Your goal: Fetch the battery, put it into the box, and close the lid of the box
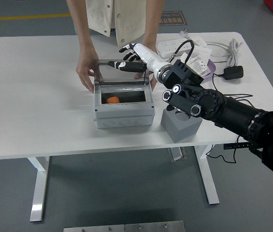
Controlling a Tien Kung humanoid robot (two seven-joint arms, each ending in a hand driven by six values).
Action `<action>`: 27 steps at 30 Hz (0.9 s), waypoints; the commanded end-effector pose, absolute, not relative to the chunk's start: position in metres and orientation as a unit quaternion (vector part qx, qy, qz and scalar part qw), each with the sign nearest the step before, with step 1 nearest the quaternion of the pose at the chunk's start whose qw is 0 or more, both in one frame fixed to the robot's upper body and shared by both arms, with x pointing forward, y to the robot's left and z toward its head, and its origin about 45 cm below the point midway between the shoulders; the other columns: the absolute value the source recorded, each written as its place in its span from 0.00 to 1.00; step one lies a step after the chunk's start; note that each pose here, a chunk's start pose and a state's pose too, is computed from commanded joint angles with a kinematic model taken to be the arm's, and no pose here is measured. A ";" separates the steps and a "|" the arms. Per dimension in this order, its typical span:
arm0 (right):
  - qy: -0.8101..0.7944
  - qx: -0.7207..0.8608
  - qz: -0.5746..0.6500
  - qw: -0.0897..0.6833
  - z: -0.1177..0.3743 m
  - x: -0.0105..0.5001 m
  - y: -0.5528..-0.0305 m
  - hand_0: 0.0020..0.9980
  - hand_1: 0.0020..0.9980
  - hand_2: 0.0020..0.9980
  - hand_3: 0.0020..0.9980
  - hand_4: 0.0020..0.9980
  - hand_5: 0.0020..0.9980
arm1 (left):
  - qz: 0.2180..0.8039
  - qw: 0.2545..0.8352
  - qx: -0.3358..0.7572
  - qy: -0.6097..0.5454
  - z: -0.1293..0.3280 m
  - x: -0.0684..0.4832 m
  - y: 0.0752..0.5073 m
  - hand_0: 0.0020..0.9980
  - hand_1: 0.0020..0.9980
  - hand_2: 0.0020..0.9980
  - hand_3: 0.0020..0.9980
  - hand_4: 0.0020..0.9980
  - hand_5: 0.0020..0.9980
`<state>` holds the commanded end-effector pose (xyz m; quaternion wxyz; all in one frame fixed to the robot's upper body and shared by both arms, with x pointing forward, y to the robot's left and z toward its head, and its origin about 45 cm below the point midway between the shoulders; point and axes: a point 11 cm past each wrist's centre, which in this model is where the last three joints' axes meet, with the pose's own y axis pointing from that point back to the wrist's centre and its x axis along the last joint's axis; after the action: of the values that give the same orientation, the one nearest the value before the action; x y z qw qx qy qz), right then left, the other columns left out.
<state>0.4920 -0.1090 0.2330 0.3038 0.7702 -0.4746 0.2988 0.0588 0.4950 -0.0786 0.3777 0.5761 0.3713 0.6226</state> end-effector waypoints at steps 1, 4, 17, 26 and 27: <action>-0.471 0.771 0.301 0.304 0.233 0.491 -0.107 0.77 0.69 0.71 0.78 0.93 0.72 | 0.623 0.378 0.576 0.372 -0.079 0.059 0.495 0.57 0.63 0.61 0.57 0.65 0.00; -0.457 0.777 0.310 0.301 0.234 0.486 -0.097 0.78 0.69 0.71 0.78 0.92 0.72 | 0.623 0.377 0.575 0.374 -0.079 0.057 0.494 0.57 0.63 0.61 0.57 0.65 0.00; -0.390 0.798 0.349 0.300 0.234 0.457 -0.067 0.79 0.70 0.71 0.78 0.92 0.72 | 0.624 0.371 0.572 0.382 -0.082 0.047 0.491 0.57 0.63 0.61 0.57 0.65 0.00; -0.372 0.799 0.357 0.309 0.231 0.448 -0.073 0.78 0.70 0.71 0.78 0.92 0.72 | 0.623 0.370 0.571 0.386 -0.084 0.044 0.489 0.57 0.63 0.61 0.57 0.65 0.00; -0.370 0.799 0.358 0.311 0.230 0.447 -0.073 0.78 0.69 0.71 0.79 0.92 0.73 | 0.623 0.370 0.571 0.386 -0.084 0.044 0.489 0.57 0.63 0.61 0.57 0.65 0.00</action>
<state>0.4473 -0.0734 0.2301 0.3107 0.7989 -0.3703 0.3579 0.0438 0.4890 -0.0837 0.3697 0.5710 0.3856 0.6234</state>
